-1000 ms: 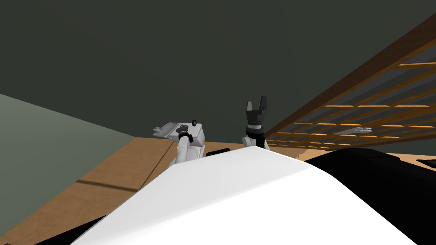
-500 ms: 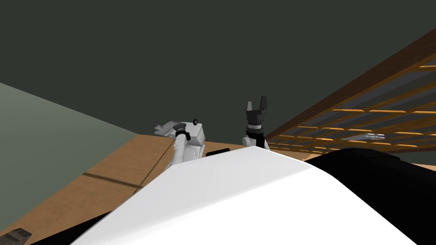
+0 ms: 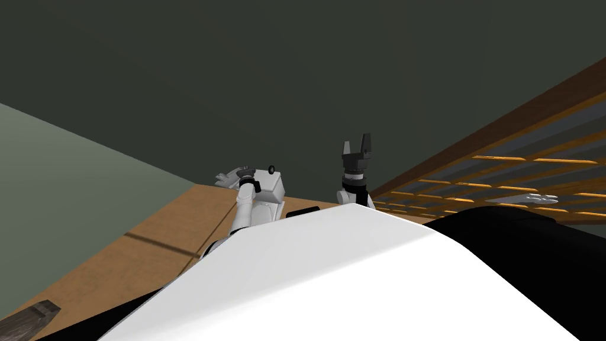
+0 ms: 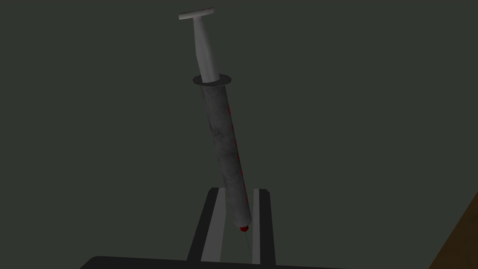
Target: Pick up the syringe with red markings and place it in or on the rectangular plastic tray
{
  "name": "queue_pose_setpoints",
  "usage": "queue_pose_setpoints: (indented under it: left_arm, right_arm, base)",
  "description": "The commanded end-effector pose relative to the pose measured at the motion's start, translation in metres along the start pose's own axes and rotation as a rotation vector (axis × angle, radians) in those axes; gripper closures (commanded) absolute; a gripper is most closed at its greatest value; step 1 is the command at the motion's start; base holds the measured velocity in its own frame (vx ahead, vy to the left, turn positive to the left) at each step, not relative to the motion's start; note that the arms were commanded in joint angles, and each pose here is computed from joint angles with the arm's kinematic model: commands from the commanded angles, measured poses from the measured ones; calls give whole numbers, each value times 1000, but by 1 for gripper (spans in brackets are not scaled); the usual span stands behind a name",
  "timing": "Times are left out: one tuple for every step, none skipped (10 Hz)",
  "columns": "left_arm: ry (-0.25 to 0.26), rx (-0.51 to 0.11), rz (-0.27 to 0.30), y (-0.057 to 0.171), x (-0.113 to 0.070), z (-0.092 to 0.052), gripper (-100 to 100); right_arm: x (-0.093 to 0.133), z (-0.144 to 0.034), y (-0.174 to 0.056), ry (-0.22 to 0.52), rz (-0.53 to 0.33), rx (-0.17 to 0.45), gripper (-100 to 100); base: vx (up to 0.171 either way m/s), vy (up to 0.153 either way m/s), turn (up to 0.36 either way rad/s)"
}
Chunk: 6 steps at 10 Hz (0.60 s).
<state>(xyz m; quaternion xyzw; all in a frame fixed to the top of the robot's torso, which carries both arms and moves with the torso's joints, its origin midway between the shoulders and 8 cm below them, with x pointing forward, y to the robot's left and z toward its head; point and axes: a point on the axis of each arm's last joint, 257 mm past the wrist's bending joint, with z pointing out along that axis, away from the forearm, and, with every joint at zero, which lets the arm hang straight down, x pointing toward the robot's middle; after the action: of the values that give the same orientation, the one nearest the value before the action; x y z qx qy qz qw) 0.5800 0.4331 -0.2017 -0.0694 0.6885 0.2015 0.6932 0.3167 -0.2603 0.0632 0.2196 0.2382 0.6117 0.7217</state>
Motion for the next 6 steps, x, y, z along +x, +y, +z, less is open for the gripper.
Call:
queue_pose_setpoints:
  left_arm:
    - [-13,6,24,3,-10,7,100]
    - [-13,6,24,3,-10,7,100]
    - [-20,9,35,4,-15,10,100]
    - [-35,20,53,8,-28,20,100]
    - [-43,28,56,10,-35,25,100]
    - [-46,32,57,11,-38,27,100]
  right_arm:
    - [0,0,0,0,0,0,0]
    - [0,0,0,0,0,0,0]
    - [0,0,0,0,0,0,0]
    - [0,0,0,0,0,0,0]
    - [0,0,0,0,0,0,0]
    - [0,0,0,0,0,0,0]
  base:
    - [15,-32,61]
    - [10,-21,21]
    - [7,-14,31]
    - [23,-17,115]
    - [34,-11,155]
    - [28,2,69]
